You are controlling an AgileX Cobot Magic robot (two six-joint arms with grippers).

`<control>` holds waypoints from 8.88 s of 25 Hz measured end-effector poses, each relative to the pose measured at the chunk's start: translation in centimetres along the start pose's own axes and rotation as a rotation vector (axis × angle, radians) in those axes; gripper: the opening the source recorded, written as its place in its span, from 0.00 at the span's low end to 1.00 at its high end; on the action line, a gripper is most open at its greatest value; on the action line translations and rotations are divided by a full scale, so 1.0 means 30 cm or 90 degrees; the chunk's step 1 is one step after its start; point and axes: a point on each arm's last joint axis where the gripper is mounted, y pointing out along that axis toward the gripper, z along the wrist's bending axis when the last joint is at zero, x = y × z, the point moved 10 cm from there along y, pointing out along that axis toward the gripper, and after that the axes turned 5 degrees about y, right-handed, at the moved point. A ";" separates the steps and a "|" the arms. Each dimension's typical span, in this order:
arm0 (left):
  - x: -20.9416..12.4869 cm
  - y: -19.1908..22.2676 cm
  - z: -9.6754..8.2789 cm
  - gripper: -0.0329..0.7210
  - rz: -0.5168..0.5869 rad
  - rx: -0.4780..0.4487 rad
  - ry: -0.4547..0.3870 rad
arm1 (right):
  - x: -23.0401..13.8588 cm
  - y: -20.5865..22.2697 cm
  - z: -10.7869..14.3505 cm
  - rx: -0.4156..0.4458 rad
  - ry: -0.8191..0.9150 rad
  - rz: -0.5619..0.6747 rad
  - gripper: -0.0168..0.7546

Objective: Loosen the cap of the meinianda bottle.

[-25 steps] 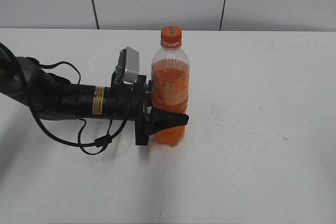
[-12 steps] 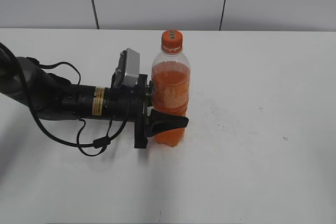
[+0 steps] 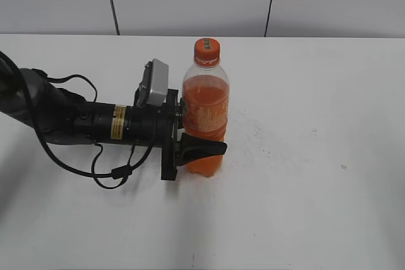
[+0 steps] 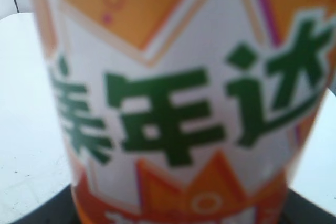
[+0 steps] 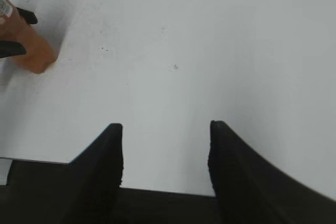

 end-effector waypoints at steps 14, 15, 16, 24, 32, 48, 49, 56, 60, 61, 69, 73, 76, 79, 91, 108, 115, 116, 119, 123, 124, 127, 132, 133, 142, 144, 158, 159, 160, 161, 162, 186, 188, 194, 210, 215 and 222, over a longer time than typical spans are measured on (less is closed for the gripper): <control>0.001 0.000 -0.002 0.55 -0.001 -0.002 0.001 | 0.257 0.232 -0.016 -0.012 0.170 0.301 0.54; 0.001 0.000 -0.002 0.55 -0.001 -0.002 0.001 | 0.278 0.261 -0.023 -0.018 0.177 0.313 0.54; 0.001 0.000 -0.002 0.55 -0.001 -0.002 0.001 | 0.308 0.288 -0.028 -0.020 0.182 0.318 0.54; 0.001 0.000 -0.002 0.55 -0.001 -0.002 0.001 | 0.455 0.476 0.066 0.000 0.194 0.347 0.54; 0.001 0.000 -0.002 0.55 -0.001 -0.002 0.001 | 0.545 0.552 0.284 0.053 0.183 0.344 0.62; 0.001 0.000 -0.002 0.55 -0.001 -0.002 0.001 | 0.474 0.567 0.698 0.121 0.118 0.386 0.63; 0.001 0.000 -0.002 0.55 -0.001 -0.002 0.001 | 0.467 0.569 0.711 0.122 0.114 0.390 0.63; 0.001 0.000 -0.002 0.55 -0.001 -0.002 0.001 | 0.409 0.594 0.773 0.121 0.079 0.412 0.63; 0.001 0.000 -0.002 0.55 -0.001 -0.002 0.001 | 0.387 0.620 0.805 0.121 0.066 0.418 0.63; 0.001 0.000 -0.002 0.55 -0.001 -0.002 0.001 | 0.387 0.626 0.806 0.118 0.063 0.416 0.63; 0.001 0.000 -0.002 0.55 -0.001 -0.002 0.001 | 0.386 0.656 0.792 0.098 0.047 0.405 0.63; 0.002 0.000 -0.001 0.55 -0.002 -0.001 0.000 | 0.369 0.670 0.797 0.094 0.042 0.413 0.63; 0.002 0.000 -0.001 0.55 -0.002 -0.001 0.000 | 0.370 0.670 0.797 0.094 0.042 0.413 0.63; 0.002 0.000 0.000 0.55 -0.002 0.000 0.000 | 0.368 0.673 0.796 0.093 0.042 0.413 0.58; 0.002 0.000 0.001 0.55 -0.002 0.001 -0.001 | 0.369 0.673 0.797 0.123 -0.050 0.405 0.39; 0.001 0.000 0.001 0.55 -0.001 0.001 -0.002 | 0.370 0.667 0.805 0.304 -0.589 0.324 0.38; 0.001 0.000 0.001 0.55 -0.001 0.001 -0.003 | 0.368 0.667 0.805 0.366 -0.792 0.279 0.37; 0.001 0.000 0.001 0.55 -0.001 0.001 -0.003 | 0.368 0.667 0.805 0.374 -0.821 0.272 0.37; 0.001 0.000 0.001 0.55 -0.001 0.001 -0.003 | 0.368 0.666 0.804 0.387 -0.864 0.261 0.37; 0.001 0.000 0.001 0.55 -0.001 0.001 -0.003 | 0.367 0.666 0.804 0.393 -0.884 0.257 0.37; 0.001 0.000 0.001 0.55 -0.001 0.001 -0.003 | 0.367 0.666 0.804 0.393 -0.885 0.257 0.37; 0.001 0.000 0.001 0.55 -0.001 0.001 -0.003 | 0.367 0.666 0.804 0.394 -0.886 0.256 0.37; 0.001 0.000 0.001 0.55 -0.001 0.001 -0.003 | 0.367 0.666 0.804 0.399 -0.905 0.251 0.37; 0.001 0.000 0.001 0.55 -0.001 0.001 -0.003 | 0.368 0.666 0.804 0.399 -0.906 0.251 0.37; 0.001 0.000 0.000 0.55 -0.001 0.000 -0.002 | 0.415 0.614 0.819 0.406 -0.897 0.215 0.37; 0.001 0.000 0.000 0.55 -0.001 0.000 -0.002 | 0.418 0.612 0.819 0.403 -0.888 0.217 0.37; 0.001 0.000 0.001 0.55 -0.001 0.001 -0.001 | 0.501 0.593 0.647 0.200 -0.440 0.294 0.37; 0.001 0.000 0.001 0.55 -0.001 0.001 -0.001 | 0.490 0.594 0.603 0.183 -0.411 0.308 0.37; 0.001 0.000 0.001 0.55 -0.001 0.001 -0.001 | 0.487 0.591 0.561 0.169 -0.379 0.316 0.37; 0.001 0.000 0.001 0.55 -0.001 0.001 -0.001 | 0.476 0.592 0.510 0.151 -0.347 0.326 0.37; 0.001 0.000 0.001 0.55 -0.001 0.001 -0.001 | 0.461 0.598 0.454 0.132 -0.315 0.337 0.37; 0.002 0.000 0.004 0.55 -0.002 0.004 -0.003 | -0.149 0.857 -0.155 -0.079 0.083 0.416 0.37; 0.002 0.000 0.004 0.55 -0.002 0.004 -0.003 | -0.177 0.878 -0.160 -0.081 0.084 0.429 0.37; 0.002 0.000 0.004 0.55 -0.002 0.004 -0.004 | -0.204 0.896 -0.164 -0.083 0.085 0.441 0.37; 0.002 0.000 0.004 0.55 -0.002 0.004 -0.008 | -0.163 0.898 -0.149 -0.076 0.103 0.455 0.68; 0.002 0.000 0.009 0.55 -0.002 0.009 -0.030 | -0.130 0.899 -0.143 -0.072 0.106 0.459 0.68; 0.001 0.000 0.002 0.79 -0.001 0.002 -0.032 | -0.135 0.894 -0.141 -0.071 0.107 0.467 0.68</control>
